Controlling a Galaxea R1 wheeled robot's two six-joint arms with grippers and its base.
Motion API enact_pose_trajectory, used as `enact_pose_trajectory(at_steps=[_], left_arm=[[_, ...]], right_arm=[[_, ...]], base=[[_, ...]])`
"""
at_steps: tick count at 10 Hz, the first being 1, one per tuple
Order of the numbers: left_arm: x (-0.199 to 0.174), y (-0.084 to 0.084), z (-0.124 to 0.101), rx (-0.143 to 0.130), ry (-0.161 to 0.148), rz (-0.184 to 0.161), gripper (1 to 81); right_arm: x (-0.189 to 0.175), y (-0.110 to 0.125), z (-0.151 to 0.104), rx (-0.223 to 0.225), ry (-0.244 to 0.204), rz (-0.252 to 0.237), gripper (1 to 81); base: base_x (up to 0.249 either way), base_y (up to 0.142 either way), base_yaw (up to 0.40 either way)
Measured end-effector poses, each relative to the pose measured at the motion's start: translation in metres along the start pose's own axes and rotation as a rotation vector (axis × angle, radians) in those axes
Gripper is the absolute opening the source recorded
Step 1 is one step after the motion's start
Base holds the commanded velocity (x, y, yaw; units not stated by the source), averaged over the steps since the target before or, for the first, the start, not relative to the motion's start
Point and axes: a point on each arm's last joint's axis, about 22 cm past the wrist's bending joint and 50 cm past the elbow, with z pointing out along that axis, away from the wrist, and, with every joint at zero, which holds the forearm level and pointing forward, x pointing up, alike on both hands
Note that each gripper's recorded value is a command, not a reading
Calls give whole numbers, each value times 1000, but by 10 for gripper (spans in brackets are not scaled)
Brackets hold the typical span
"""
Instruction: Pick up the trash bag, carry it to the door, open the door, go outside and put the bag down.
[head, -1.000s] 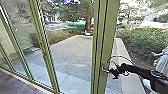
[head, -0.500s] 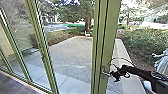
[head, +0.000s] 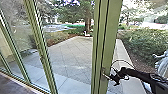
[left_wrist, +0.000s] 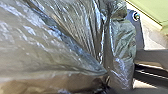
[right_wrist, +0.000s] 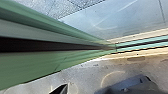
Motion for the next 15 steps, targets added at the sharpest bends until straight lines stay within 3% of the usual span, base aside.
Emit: enact_pose_trajectory(at_steps=[4,8,9,12,14,15], left_arm=[[-8,-1,0,1,-8,-2,10],[-12,-3,-1,3,-12,-3,10],[-12,-3,-1,3,-12,-3,10],[-12,-3,-1,3,-13,-4,10],[-14,-3,-1,3,-15,-4,10],[-23,-3,-1,4,-21,-7,10]], right_arm=[[0,-6,4,46,20,69,811],[-1,-11,23,137,58,203,811],[1,-12,29,161,85,225,811],[7,-12,33,182,116,238,811],[5,-11,34,181,114,239,811],[-6,-4,39,165,91,228,811]], base=[[0,0,0],[0,0,0],[0,0,0],[0,0,0],[82,0,0],[102,0,0]])
